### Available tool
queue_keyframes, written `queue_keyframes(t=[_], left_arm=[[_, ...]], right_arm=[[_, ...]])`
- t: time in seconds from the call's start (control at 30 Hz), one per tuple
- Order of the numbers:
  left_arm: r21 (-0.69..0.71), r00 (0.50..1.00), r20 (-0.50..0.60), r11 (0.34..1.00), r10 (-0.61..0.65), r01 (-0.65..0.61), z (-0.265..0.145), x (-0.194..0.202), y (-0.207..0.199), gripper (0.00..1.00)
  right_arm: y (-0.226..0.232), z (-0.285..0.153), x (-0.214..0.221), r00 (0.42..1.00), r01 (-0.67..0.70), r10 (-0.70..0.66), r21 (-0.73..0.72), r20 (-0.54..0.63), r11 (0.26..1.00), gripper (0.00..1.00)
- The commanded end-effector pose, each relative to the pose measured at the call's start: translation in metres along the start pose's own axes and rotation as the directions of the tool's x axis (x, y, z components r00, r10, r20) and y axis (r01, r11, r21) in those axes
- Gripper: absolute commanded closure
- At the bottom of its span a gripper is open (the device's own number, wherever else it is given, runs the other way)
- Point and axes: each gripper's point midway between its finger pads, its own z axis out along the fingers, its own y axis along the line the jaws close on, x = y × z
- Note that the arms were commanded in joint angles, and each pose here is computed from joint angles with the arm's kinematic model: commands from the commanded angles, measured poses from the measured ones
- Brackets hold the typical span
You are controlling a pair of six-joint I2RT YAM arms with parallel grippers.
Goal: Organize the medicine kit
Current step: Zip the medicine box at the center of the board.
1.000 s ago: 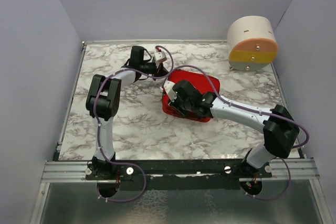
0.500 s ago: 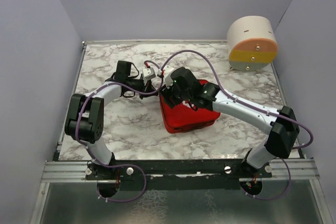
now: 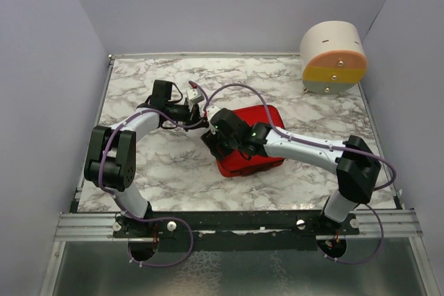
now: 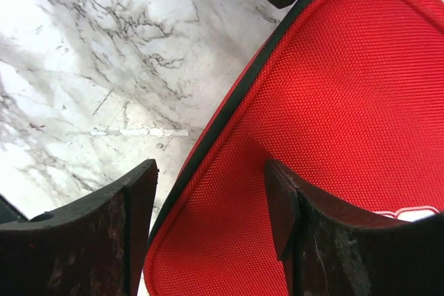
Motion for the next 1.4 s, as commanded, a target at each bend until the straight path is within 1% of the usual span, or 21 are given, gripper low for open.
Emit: queue_keyframes(t=[0.0, 0.07, 0.1, 0.13, 0.17, 0.2, 0.3, 0.57, 0.6, 0.67, 0.77, 0.8, 0.83, 0.87, 0.9, 0.93, 0.97, 1.0, 1.13, 1.23, 1.37], left_arm=[[0.106, 0.991, 0.117, 0.991, 0.071, -0.084, -0.005, -0.042, -0.024, 1.0], [0.113, 0.991, 0.12, 0.991, 0.064, -0.077, -0.005, -0.043, -0.026, 1.0], [0.114, 0.991, 0.12, 0.991, 0.06, -0.074, -0.005, -0.043, -0.026, 1.0], [0.114, 0.991, 0.119, 0.991, 0.055, -0.068, -0.005, -0.042, -0.026, 1.0], [0.114, 0.992, 0.12, 0.991, 0.05, -0.064, -0.005, -0.042, -0.025, 1.0], [0.112, 0.992, 0.121, 0.992, 0.045, -0.059, -0.006, -0.042, -0.024, 1.0], [0.11, 0.992, 0.122, 0.993, 0.034, -0.047, -0.007, -0.041, -0.021, 1.0], [0.096, 0.992, 0.126, 0.995, 0.018, -0.03, -0.009, -0.042, -0.007, 1.0], [0.096, 0.992, 0.127, 0.995, 0.016, -0.029, -0.01, -0.042, -0.007, 1.0], [0.099, 0.992, 0.128, 0.995, 0.014, -0.027, -0.01, -0.041, -0.007, 1.0], [0.105, 0.992, 0.127, 0.994, 0.006, -0.02, -0.01, -0.04, -0.009, 1.0], [0.106, 0.992, 0.127, 0.994, 0.003, -0.017, -0.011, -0.039, -0.009, 1.0], [0.106, 0.992, 0.127, 0.994, 0.0, -0.014, -0.011, -0.038, -0.01, 1.0], [0.106, 0.992, 0.126, 0.994, 0.0, -0.014, -0.011, -0.038, -0.01, 1.0], [0.106, 0.992, 0.125, 0.994, -0.002, -0.012, -0.011, -0.037, -0.01, 1.0], [0.103, 0.992, 0.124, 0.995, -0.003, -0.01, -0.011, -0.037, -0.01, 1.0], [0.101, 0.992, 0.123, 0.995, -0.003, -0.009, -0.012, -0.037, -0.009, 1.0], [0.096, 0.992, 0.122, 0.995, -0.006, -0.006, -0.012, -0.035, -0.008, 1.0], [0.074, 0.992, 0.123, 0.997, -0.005, -0.004, -0.015, -0.034, 0.002, 1.0], [0.044, 0.994, 0.113, 0.999, -0.002, -0.003, -0.012, -0.03, 0.022, 1.0], [0.014, 0.994, 0.111, 1.0, 0.015, -0.017, -0.006, -0.035, 0.049, 1.0]], right_arm=[[0.004, 0.023, 0.028, 0.996, -0.018, 0.023, 0.059, -0.091, 0.998, 0.37], [-0.002, 0.028, 0.04, 0.989, -0.011, 0.027, 0.11, -0.146, 0.994, 0.4], [-0.006, 0.03, 0.046, 0.984, -0.005, 0.03, 0.14, -0.175, 0.99, 0.51], [-0.011, 0.03, 0.048, 0.98, 0.0, 0.035, 0.173, -0.198, 0.985, 0.78], [-0.016, 0.029, 0.053, 0.975, 0.009, 0.037, 0.203, -0.221, 0.979, 0.96], [-0.02, 0.028, 0.058, 0.97, 0.018, 0.037, 0.226, -0.239, 0.974, 0.99], [-0.027, 0.022, 0.068, 0.961, 0.045, 0.03, 0.263, -0.276, 0.964, 0.99], [-0.029, 0.018, 0.079, 0.952, 0.084, 0.003, 0.269, -0.307, 0.96, 0.99], [-0.03, 0.02, 0.081, 0.949, 0.084, 0.008, 0.278, -0.316, 0.957, 0.94], [-0.033, 0.023, 0.086, 0.942, 0.087, 0.022, 0.308, -0.335, 0.947, 0.66], [-0.04, 0.031, 0.098, 0.926, 0.115, 0.033, 0.366, -0.376, 0.924, 0.41], [-0.042, 0.033, 0.103, 0.918, 0.125, 0.04, 0.381, -0.395, 0.916, 0.36], [-0.043, 0.035, 0.106, 0.911, 0.132, 0.043, 0.389, -0.41, 0.912, 0.36], [-0.043, 0.038, 0.109, 0.904, 0.141, 0.045, 0.396, -0.425, 0.908, 0.37], [-0.043, 0.039, 0.112, 0.897, 0.148, 0.048, 0.4, -0.439, 0.904, 0.43], [-0.043, 0.04, 0.113, 0.894, 0.151, 0.049, 0.402, -0.446, 0.903, 0.56], [-0.043, 0.04, 0.113, 0.893, 0.152, 0.05, 0.405, -0.448, 0.902, 0.84], [-0.045, 0.038, 0.112, 0.894, 0.156, 0.051, 0.417, -0.445, 0.895, 0.98], [-0.045, 0.031, 0.106, 0.909, 0.15, 0.037, 0.41, -0.414, 0.9, 0.99], [-0.036, 0.029, 0.106, 0.914, 0.146, 0.012, 0.356, -0.406, 0.923, 0.99], [-0.019, 0.029, 0.099, 0.921, 0.19, -0.063, 0.3, -0.385, 0.935, 0.99]])
